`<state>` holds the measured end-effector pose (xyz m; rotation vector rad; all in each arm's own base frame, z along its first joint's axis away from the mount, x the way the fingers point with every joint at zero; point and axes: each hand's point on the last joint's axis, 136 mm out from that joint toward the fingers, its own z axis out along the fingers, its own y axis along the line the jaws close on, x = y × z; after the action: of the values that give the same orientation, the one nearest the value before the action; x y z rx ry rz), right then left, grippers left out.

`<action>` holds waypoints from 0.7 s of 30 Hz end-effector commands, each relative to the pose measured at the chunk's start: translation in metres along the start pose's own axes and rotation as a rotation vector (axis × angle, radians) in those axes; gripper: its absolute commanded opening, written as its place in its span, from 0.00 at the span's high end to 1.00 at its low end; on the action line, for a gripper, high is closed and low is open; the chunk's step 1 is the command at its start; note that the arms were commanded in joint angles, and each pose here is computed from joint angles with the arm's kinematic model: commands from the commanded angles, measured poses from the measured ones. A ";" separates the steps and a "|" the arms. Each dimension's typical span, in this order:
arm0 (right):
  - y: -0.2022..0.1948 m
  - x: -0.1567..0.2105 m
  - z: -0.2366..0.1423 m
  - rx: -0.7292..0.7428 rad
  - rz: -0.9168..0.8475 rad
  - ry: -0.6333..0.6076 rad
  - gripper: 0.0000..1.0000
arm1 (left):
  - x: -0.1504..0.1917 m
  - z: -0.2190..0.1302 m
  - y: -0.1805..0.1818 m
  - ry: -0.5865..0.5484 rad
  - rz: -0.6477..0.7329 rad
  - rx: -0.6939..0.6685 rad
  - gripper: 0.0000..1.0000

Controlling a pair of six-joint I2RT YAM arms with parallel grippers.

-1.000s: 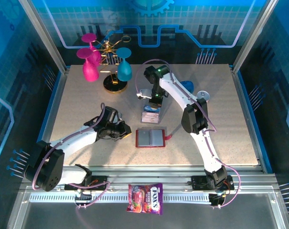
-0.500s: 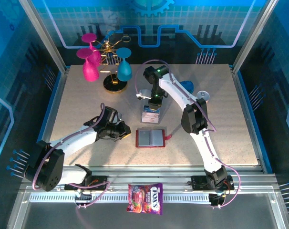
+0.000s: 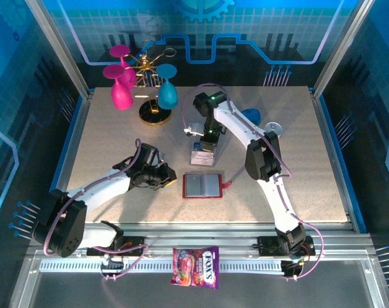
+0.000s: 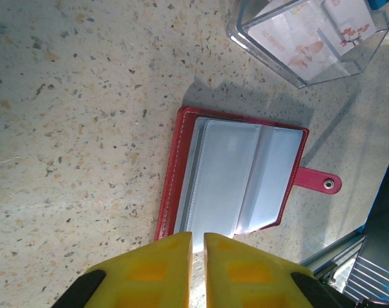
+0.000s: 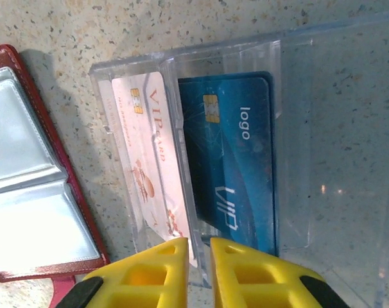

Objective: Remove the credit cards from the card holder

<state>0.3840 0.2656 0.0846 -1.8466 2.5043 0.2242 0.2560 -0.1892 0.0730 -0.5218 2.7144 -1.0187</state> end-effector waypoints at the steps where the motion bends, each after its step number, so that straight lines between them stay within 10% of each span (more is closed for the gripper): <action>1: 0.009 -0.023 -0.039 0.054 0.060 -0.151 0.81 | 0.001 0.005 -0.002 0.022 -0.005 0.032 0.86; 21: 0.051 -0.010 -0.045 0.028 0.643 -0.464 0.81 | -0.011 0.022 -0.014 0.034 -0.021 0.079 0.86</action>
<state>0.3401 0.2719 0.1205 -0.9907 2.6377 0.4389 0.2694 -0.2032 0.0602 -0.5268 2.7077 -1.0978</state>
